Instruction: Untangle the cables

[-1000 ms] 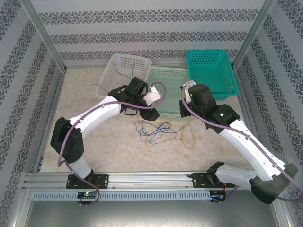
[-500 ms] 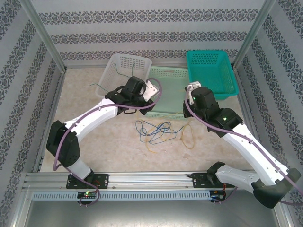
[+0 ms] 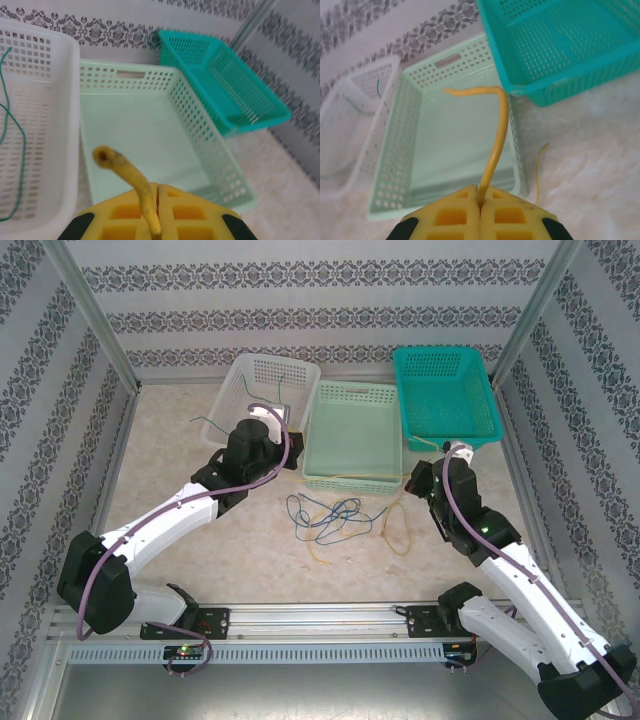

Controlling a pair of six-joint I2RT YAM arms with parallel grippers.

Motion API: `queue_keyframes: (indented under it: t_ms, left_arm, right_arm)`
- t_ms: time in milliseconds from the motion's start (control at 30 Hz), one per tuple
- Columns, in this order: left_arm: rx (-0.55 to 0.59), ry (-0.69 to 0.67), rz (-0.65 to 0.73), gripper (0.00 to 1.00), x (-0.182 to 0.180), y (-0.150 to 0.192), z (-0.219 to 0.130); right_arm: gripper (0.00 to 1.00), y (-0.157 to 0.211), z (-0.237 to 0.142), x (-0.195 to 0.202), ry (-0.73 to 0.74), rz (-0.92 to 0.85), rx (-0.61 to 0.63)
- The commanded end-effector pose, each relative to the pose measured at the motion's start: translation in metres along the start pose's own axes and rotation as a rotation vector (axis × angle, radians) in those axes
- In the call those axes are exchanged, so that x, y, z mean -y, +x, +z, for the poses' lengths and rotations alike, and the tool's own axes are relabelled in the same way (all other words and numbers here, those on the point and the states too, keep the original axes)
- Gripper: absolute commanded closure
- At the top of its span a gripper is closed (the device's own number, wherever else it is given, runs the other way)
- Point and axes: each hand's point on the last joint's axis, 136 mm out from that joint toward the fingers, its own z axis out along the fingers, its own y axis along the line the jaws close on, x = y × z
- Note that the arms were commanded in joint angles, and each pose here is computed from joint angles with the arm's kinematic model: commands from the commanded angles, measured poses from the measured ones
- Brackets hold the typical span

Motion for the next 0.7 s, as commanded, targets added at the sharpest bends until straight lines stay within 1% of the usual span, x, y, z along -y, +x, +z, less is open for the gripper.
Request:
queue_keyframes:
  t_ms: [0,67,133,233,467,567,667]
  left_arm:
    - [0.190,0.073,-0.238,1.00,0.007,-0.036,-0.006]
    - [0.223,0.074,-0.276,1.00,0.004,-0.039,-0.008]
    - [0.242,0.065,-0.288,1.00,0.002,-0.041,-0.010]
    - [0.240,0.061,-0.284,1.00,0.002,-0.041,-0.012]
    - [0.252,0.012,-0.319,1.00,-0.012,-0.031,-0.020]
    - [0.225,0.006,-0.296,1.00,-0.012,-0.026,-0.020]
    - [0.203,0.012,-0.263,1.00,-0.009,-0.023,-0.019]
  right_arm:
    - [1.00,-0.008,0.010,-0.003,-0.104,0.356,0.095]
    - [1.00,-0.006,0.015,-0.004,-0.136,0.427,0.103]
    - [1.00,-0.005,0.018,-0.007,-0.151,0.440,0.089]
    - [1.00,-0.003,0.020,-0.012,-0.165,0.440,0.060]
    - [1.00,-0.005,0.024,-0.003,-0.181,0.527,0.073]
    - [1.00,-0.009,0.021,-0.005,-0.184,0.484,0.062]
    - [1.00,-0.020,0.015,-0.014,-0.184,0.387,0.061]
